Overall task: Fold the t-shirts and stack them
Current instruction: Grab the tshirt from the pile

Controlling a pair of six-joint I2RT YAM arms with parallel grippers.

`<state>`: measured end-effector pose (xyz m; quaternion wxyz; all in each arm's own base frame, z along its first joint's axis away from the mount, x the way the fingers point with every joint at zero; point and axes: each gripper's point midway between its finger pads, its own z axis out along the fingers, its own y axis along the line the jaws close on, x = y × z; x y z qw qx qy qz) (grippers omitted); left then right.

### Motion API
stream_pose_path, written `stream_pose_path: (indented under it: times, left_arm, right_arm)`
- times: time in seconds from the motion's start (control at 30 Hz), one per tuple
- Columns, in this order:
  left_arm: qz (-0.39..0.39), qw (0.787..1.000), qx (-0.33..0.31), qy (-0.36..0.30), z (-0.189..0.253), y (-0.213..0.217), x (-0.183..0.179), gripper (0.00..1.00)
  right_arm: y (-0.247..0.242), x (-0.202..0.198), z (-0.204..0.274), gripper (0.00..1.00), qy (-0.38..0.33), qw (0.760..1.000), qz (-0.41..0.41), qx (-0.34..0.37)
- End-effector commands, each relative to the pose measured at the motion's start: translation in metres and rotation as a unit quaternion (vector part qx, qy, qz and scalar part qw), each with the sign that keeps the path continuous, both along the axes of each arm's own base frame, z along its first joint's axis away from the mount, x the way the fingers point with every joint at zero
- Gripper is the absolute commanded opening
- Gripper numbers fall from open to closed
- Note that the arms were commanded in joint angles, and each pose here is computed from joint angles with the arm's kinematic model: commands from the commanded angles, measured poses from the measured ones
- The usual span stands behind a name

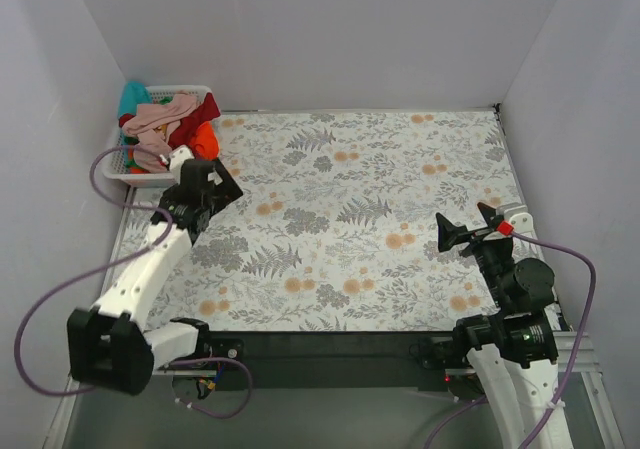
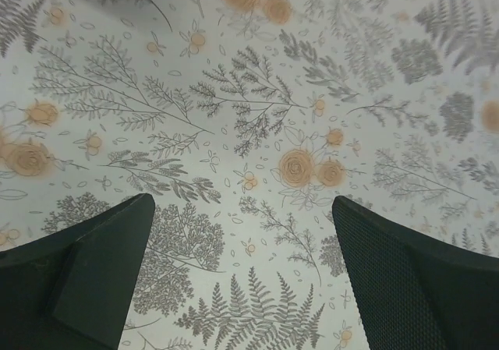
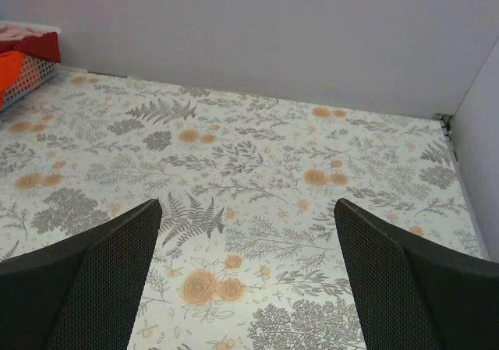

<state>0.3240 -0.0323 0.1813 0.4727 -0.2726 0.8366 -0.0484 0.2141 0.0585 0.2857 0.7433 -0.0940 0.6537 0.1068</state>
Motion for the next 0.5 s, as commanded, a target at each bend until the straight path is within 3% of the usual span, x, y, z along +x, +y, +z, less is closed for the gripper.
stream_pose_path:
  times: [0.0, 0.07, 0.2, 0.27, 0.47]
  left_arm:
    - [0.028, 0.999, -0.019, 0.041, -0.011, 0.0, 0.034, 0.98]
    - [0.047, 0.998, -0.032, 0.035, -0.001, 0.009, 0.058, 0.98]
    - [0.135, 0.99, -0.027, 0.041, -0.01, 0.067, 0.097, 0.98]
    - [0.179, 0.983, -0.018, 0.034, -0.005, 0.101, 0.105, 0.98]
    - [0.23, 0.973, -0.001, 0.009, 0.002, 0.148, 0.136, 0.98]
  right_arm:
    - [0.012, 0.001, -0.001, 0.98, -0.002, 0.999, 0.029, 0.014]
    - [0.013, 0.001, -0.004, 0.98, -0.002, 0.999, 0.031, 0.013]
    - [0.015, 0.0, -0.009, 0.98, 0.0, 0.999, 0.036, 0.013]
    - [0.018, -0.001, -0.009, 0.98, -0.002, 0.999, 0.043, 0.012]
    - [0.02, 0.0, -0.011, 0.98, 0.0, 0.999, 0.047, 0.013]
